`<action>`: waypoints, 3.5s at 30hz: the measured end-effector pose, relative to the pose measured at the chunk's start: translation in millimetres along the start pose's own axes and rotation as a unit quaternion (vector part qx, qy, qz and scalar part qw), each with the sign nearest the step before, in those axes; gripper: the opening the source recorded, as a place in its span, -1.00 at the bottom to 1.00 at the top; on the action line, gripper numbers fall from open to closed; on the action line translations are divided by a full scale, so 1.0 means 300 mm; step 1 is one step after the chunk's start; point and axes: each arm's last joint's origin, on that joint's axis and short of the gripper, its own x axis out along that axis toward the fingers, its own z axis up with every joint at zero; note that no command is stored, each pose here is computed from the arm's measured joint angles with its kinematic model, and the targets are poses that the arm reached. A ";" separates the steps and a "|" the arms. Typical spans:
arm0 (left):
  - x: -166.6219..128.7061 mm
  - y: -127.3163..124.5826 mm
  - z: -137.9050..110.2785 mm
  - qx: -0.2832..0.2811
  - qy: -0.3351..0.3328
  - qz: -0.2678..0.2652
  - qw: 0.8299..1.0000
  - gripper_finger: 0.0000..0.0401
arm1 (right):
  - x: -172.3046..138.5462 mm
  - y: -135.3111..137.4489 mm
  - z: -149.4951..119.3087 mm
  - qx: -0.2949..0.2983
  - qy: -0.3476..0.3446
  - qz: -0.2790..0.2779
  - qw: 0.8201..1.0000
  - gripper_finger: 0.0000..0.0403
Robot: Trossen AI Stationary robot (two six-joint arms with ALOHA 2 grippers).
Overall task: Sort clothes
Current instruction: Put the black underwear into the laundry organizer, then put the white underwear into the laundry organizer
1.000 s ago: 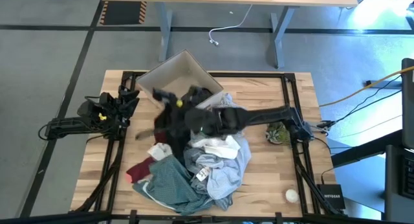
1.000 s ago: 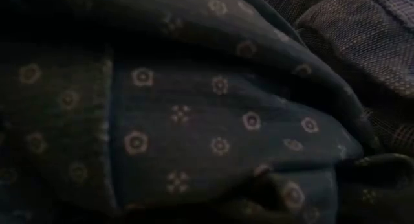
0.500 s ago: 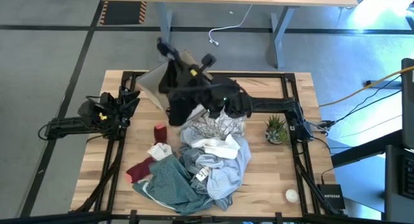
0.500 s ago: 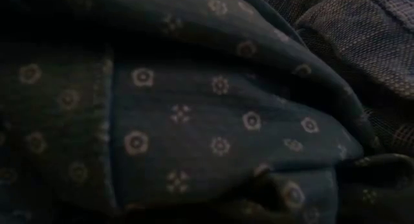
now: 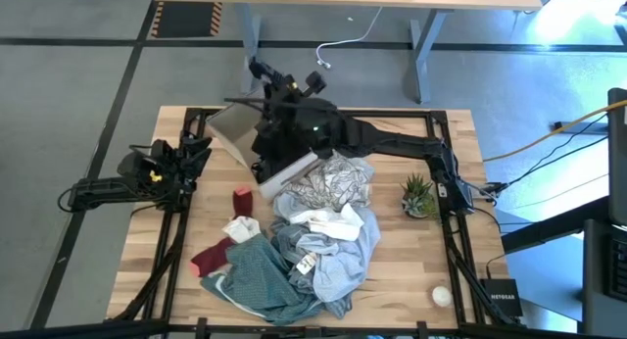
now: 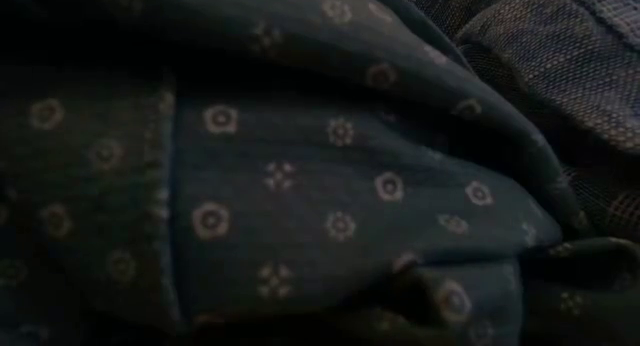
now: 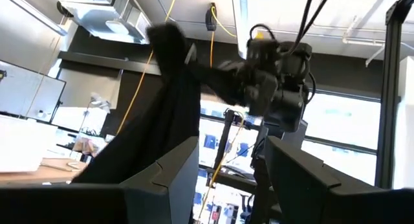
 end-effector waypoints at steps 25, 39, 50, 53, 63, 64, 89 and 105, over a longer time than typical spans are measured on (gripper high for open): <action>0.000 -0.011 -0.044 0.044 0.071 -0.078 0.993 -0.15 | -0.437 -0.009 0.005 -0.036 0.155 0.195 0.968 0.22; 0.131 -0.041 -0.084 0.110 0.181 -0.076 0.974 -0.15 | -0.579 0.168 -0.275 -0.105 0.392 0.354 0.843 0.22; 0.212 -0.057 -0.127 0.125 0.239 -0.073 0.960 -0.15 | -0.708 0.270 -0.513 -0.272 0.414 0.321 0.807 0.22; 0.234 -0.063 -0.121 0.142 0.227 -0.077 0.960 -0.15 | -0.685 0.267 -0.558 -0.279 0.433 0.316 0.797 0.22; 0.284 -0.074 -0.093 0.218 0.198 -0.079 0.952 -0.15 | -0.625 0.184 -0.486 -0.168 0.424 0.401 0.795 0.22; 0.288 -0.072 -0.089 0.219 0.191 -0.075 0.954 -0.15 | -0.627 0.179 -0.471 -0.152 0.418 0.414 0.794 0.22; 0.319 -0.053 -0.136 0.202 0.205 -0.053 0.956 -0.15 | -0.507 0.234 -0.812 -0.179 0.376 0.381 0.825 -0.45; 0.327 -0.055 -0.116 0.226 0.171 -0.044 0.958 -0.15 | -0.546 0.109 -0.431 -0.205 0.294 0.340 0.870 -0.91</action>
